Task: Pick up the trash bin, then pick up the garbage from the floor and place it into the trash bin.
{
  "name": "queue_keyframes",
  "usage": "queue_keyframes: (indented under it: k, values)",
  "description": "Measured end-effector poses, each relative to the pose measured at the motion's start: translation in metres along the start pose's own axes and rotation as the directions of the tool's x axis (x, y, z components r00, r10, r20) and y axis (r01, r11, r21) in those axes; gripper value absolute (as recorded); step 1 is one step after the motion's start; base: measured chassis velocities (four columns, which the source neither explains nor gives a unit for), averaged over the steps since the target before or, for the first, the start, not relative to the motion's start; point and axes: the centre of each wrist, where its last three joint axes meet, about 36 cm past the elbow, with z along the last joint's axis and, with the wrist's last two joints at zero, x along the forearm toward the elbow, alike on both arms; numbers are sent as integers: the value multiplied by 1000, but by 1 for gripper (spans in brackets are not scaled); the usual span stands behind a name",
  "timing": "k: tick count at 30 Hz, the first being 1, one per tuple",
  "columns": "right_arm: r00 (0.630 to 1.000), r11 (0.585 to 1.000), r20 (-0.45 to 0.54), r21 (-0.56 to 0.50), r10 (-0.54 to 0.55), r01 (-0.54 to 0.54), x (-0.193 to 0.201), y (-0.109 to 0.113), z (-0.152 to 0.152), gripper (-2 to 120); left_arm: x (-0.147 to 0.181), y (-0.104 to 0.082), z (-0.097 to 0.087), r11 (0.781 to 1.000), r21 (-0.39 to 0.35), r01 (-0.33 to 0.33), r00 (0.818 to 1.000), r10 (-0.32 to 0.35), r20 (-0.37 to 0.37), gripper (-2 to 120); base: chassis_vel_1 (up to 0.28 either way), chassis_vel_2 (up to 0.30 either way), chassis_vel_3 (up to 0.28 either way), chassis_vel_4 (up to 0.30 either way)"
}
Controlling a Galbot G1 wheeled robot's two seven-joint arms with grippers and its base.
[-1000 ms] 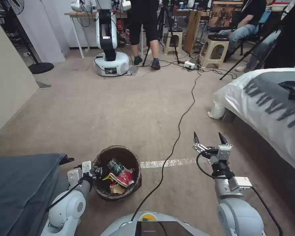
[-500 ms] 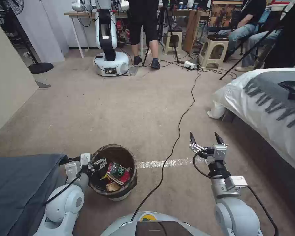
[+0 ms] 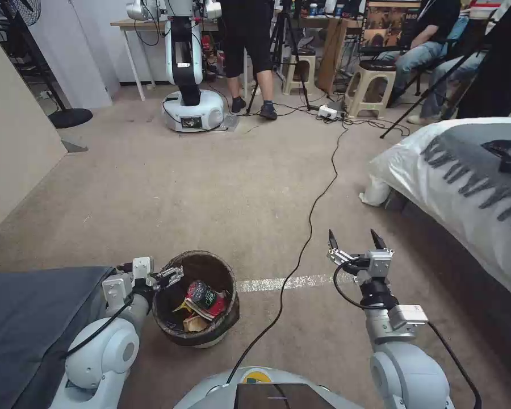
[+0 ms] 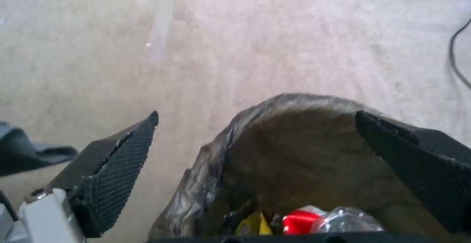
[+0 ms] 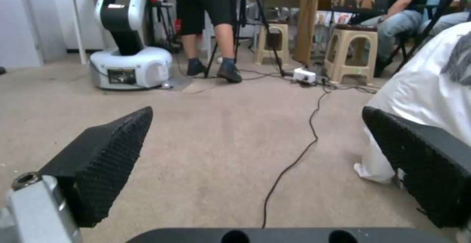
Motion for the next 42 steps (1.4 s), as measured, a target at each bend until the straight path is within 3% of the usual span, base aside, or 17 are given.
queue_keyframes:
  k: [5,7,8,11,12,14,17,18,22,27,42]
  values:
    - [1000,1000,-2,2,4,-4,1,-1,0,100,6,6,0,999,-35,-12,996,15,90,100,0,0,0,0]
    - [1000,1000,-7,4,4,-4,3,-2,1,100,10,12,5,992,-122,38,970,-7,244,100,0,0,0,0]
    - [1000,1000,-7,4,4,-4,3,-2,1,100,10,12,5,992,-122,38,970,-7,244,100,0,0,0,0]
    - [1000,1000,-12,3,5,-5,7,-2,5,100,11,15,13,981,-169,95,924,-24,382,100,0,0,0,0]
    - [1000,1000,-14,3,6,-6,8,-2,6,100,11,15,15,979,-175,108,913,-28,408,100,0,0,0,0]
    - [1000,1000,-14,2,7,-7,8,-2,6,100,11,15,16,978,-176,112,910,-30,414,100,0,0,0,0]
    - [999,1000,-29,3,16,-15,12,-2,9,100,11,17,24,966,-202,164,871,-46,489,100,0,0,0,0]
    - [999,1000,-29,3,16,-15,12,-2,9,100,11,17,24,966,-202,164,871,-46,489,100,0,0,0,0]
    - [998,999,-52,8,33,-33,23,-5,13,100,14,25,52,936,-269,228,822,-37,568,100,0,0,0,0]
    - [999,999,-36,13,32,-31,30,-6,15,100,28,26,67,929,-258,266,817,-76,572,100,0,0,0,0]
    - [999,999,-32,12,37,-36,35,-5,17,100,36,25,83,918,-243,314,803,-120,585,100,0,0,0,0]
